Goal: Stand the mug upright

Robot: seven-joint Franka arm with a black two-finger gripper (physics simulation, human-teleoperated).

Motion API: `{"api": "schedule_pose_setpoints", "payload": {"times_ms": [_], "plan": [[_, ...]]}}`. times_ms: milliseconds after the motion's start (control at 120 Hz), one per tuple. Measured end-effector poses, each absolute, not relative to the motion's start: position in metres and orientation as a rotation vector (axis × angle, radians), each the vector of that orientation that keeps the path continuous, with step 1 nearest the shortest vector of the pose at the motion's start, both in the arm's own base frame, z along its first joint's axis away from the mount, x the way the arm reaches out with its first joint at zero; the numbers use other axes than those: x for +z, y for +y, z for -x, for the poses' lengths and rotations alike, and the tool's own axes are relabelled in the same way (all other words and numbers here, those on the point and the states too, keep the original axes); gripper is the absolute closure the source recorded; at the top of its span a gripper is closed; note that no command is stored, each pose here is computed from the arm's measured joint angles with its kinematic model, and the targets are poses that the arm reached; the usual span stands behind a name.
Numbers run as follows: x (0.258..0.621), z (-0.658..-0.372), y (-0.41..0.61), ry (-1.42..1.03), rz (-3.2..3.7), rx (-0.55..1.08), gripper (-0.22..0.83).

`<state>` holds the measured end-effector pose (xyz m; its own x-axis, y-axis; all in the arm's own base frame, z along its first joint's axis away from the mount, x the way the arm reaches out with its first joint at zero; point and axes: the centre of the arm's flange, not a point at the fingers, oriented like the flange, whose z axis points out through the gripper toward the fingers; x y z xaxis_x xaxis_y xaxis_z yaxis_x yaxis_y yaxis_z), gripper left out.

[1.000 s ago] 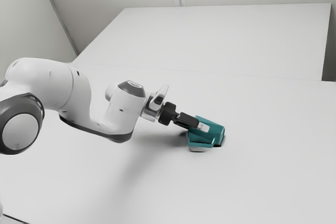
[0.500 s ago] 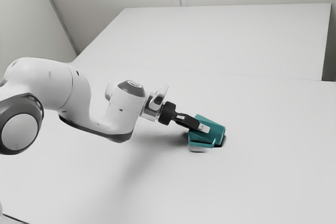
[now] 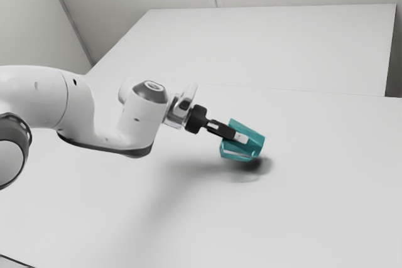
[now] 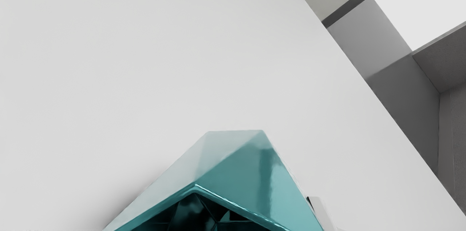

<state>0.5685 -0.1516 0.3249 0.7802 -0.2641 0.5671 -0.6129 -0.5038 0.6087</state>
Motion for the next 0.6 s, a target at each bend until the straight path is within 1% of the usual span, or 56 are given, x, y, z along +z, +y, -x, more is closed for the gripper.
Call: {"api": "schedule_pose_setpoints", "payload": {"times_ms": [142,225,325,467,600], "plan": [[0.342,-0.571,-0.133,-0.829,-2.224,0.449,0.78],[0.357,-0.573,-0.125,-0.977,-2.320,0.385,0.78],[0.369,-0.572,-0.120,-1.097,-2.422,0.305,0.78],[0.386,-0.569,-0.112,-1.200,-2.564,0.219,0.78],[0.401,-0.565,-0.104,-1.197,-2.671,0.184,0.78]]}}
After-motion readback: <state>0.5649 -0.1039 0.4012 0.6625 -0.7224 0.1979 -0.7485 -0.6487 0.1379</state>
